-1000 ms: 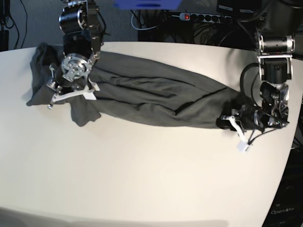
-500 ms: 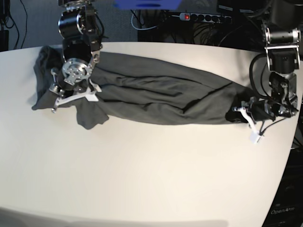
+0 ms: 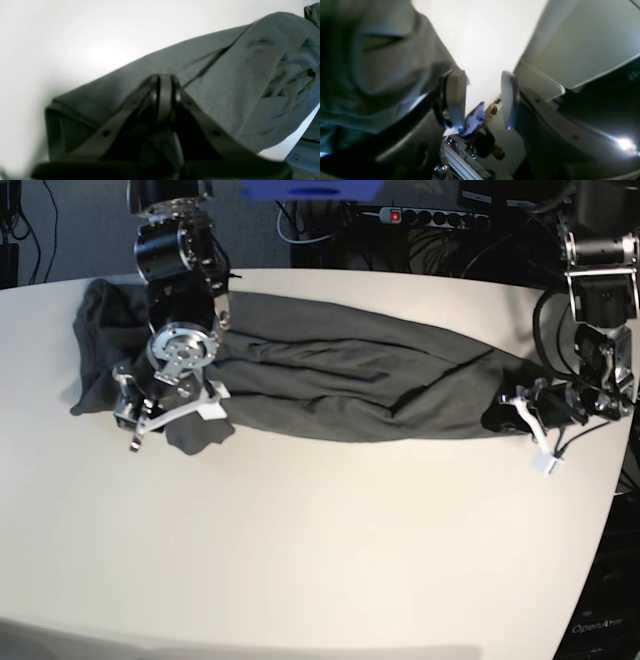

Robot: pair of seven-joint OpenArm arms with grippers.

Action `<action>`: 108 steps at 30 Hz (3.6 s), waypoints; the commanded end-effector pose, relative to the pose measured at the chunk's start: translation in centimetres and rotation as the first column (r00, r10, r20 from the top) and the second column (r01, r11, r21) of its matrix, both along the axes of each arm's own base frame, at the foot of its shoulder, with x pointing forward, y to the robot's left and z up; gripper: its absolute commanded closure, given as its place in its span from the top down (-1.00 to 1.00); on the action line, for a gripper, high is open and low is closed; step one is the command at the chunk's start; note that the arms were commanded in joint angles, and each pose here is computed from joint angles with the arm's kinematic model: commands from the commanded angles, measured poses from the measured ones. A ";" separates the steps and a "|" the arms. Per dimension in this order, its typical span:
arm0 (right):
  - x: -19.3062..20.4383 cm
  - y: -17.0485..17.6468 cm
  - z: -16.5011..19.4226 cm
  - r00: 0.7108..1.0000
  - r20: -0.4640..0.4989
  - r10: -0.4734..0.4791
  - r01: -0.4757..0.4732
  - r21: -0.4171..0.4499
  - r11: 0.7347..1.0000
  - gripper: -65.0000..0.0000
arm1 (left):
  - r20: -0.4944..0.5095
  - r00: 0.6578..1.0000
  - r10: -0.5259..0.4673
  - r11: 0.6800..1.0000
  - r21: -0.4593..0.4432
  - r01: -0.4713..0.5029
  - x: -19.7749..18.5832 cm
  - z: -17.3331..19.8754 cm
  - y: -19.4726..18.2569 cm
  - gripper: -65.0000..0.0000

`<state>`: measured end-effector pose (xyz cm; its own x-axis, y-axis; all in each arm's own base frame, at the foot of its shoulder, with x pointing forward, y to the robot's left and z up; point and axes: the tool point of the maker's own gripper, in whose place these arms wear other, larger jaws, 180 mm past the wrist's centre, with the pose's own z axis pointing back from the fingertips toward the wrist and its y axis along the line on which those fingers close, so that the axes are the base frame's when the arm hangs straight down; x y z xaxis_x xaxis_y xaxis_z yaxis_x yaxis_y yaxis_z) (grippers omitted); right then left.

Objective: Fold the T-shirt properly
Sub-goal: 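Release the right gripper and swing it down beside the strip end, then grasp the loose fabric at the strip end with the right gripper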

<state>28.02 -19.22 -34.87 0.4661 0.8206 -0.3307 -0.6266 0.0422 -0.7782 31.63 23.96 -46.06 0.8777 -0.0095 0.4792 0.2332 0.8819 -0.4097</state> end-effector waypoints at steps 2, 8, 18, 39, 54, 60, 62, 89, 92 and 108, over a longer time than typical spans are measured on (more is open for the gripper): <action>1.4 -0.2 2.1 0.998 0.067 -0.011 0.014 -0.035 0.999 -0.26 | -0.426 0.903 -0.055 0.948 0.262 0.181 -10.2 -5.7 4.5 -0.93; 3.0 0.6 3.4 0.993 0.115 -0.011 0.013 -0.012 1.000 -0.26 | -0.422 0.905 -0.057 0.949 0.260 0.180 -10.1 -5.8 4.3 -0.93; 5.4 3.1 6.7 0.975 0.215 -0.050 0.039 0.051 0.998 -0.26 | -0.421 0.905 -0.064 0.952 0.246 0.182 -10.1 -6.0 3.5 -0.93; 7.8 1.9 10.3 0.870 0.179 -0.460 0.255 0.635 0.729 -0.27 | -0.420 0.906 -0.060 0.953 0.246 0.177 -10.0 -6.0 3.6 -0.93; 4.9 0.0 3.2 0.735 -0.175 -0.655 0.379 0.907 0.183 -0.26 | -0.417 0.906 -0.068 0.957 0.231 0.178 -9.9 -6.2 2.6 -0.93; 3.7 2.2 1.6 0.767 -0.249 -0.591 0.378 0.920 0.104 -0.26 | -0.418 0.906 -0.070 0.957 0.228 0.179 -9.9 -6.2 2.5 -0.93; 3.4 2.7 1.2 0.774 -0.265 -0.575 0.380 0.921 0.086 -0.25 | -0.418 0.906 -0.071 0.957 0.229 0.181 -9.9 -6.2 2.5 -0.93; 2.9 9.1 -2.9 0.859 -0.384 -0.338 0.432 0.898 0.078 0.03 | -0.419 0.905 -0.072 0.956 0.228 0.182 -10.0 -6.3 2.4 -0.93; 3.0 7.9 -2.9 0.859 -0.373 -0.352 0.431 0.897 0.103 0.03 | -0.419 0.905 -0.073 0.956 0.228 0.183 -10.0 -6.3 2.4 -0.93; 3.7 5.1 -2.3 0.861 -0.332 -0.386 0.414 0.897 0.152 0.03 | -0.416 0.906 -0.083 0.960 0.210 0.185 -9.9 -6.5 1.3 -0.93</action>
